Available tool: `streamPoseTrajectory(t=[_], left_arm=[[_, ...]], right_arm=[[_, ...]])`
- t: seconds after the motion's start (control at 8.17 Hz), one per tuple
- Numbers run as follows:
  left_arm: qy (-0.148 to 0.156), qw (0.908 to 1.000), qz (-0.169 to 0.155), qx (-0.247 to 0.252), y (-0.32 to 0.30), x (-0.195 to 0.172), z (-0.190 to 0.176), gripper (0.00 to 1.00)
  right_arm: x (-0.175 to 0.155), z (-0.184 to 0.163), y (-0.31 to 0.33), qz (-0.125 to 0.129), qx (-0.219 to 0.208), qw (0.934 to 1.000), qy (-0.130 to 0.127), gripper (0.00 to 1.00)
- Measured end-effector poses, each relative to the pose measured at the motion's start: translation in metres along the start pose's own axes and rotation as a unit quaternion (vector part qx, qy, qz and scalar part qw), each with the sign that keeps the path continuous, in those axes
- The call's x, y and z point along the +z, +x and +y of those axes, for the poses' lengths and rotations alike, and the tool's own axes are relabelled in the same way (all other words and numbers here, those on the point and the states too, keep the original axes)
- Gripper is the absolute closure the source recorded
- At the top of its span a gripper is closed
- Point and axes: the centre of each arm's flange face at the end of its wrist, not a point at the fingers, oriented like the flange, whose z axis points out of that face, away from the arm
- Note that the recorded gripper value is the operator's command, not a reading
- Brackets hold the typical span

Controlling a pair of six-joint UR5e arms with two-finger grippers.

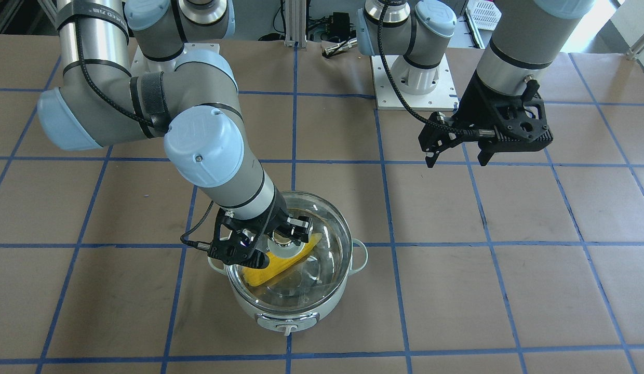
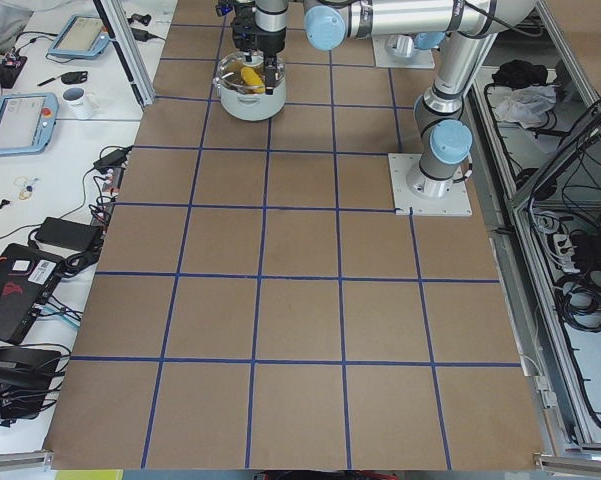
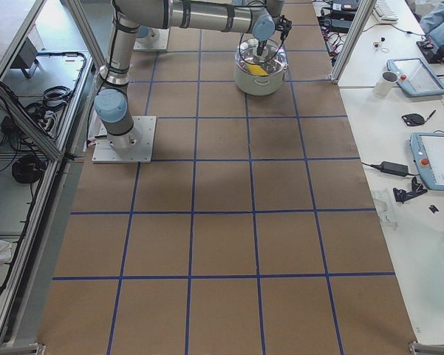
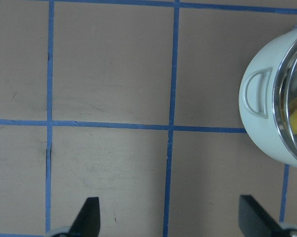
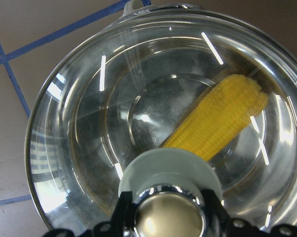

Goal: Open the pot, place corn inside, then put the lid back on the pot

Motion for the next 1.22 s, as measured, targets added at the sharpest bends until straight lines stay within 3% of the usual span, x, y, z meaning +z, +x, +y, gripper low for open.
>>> streamPoseTrajectory(t=[0.12, 0.49, 0.61, 0.86, 1.1, 1.22], left_arm=[[0.000, 1.0000, 0.000, 0.001, 0.000, 0.000, 0.000, 0.00], [0.001, 1.0000, 0.001, 0.001, 0.000, 0.000, 0.000, 0.00], [0.002, 1.0000, 0.001, 0.001, 0.000, 0.000, 0.000, 0.00], [0.003, 1.0000, 0.001, 0.001, 0.000, -0.001, 0.000, 0.00], [0.003, 1.0000, 0.001, 0.001, 0.000, -0.001, 0.000, 0.00], [0.003, 1.0000, 0.001, 0.000, 0.000, -0.001, 0.000, 0.00]], right_arm=[[0.000, 0.000, 0.000, 0.000, 0.003, 1.0000, 0.000, 0.28], [0.005, 0.001, 0.002, -0.001, 0.012, 0.9999, -0.004, 0.11], [0.007, 0.002, 0.002, -0.001, 0.012, 0.9999, -0.004, 0.00], [-0.001, 0.000, 0.000, -0.009, 0.005, 0.9999, 0.011, 0.00], [-0.029, -0.004, 0.003, -0.015, -0.015, 0.9991, 0.037, 0.00], [-0.050, -0.006, 0.013, -0.006, -0.036, 0.9979, 0.053, 0.00]])
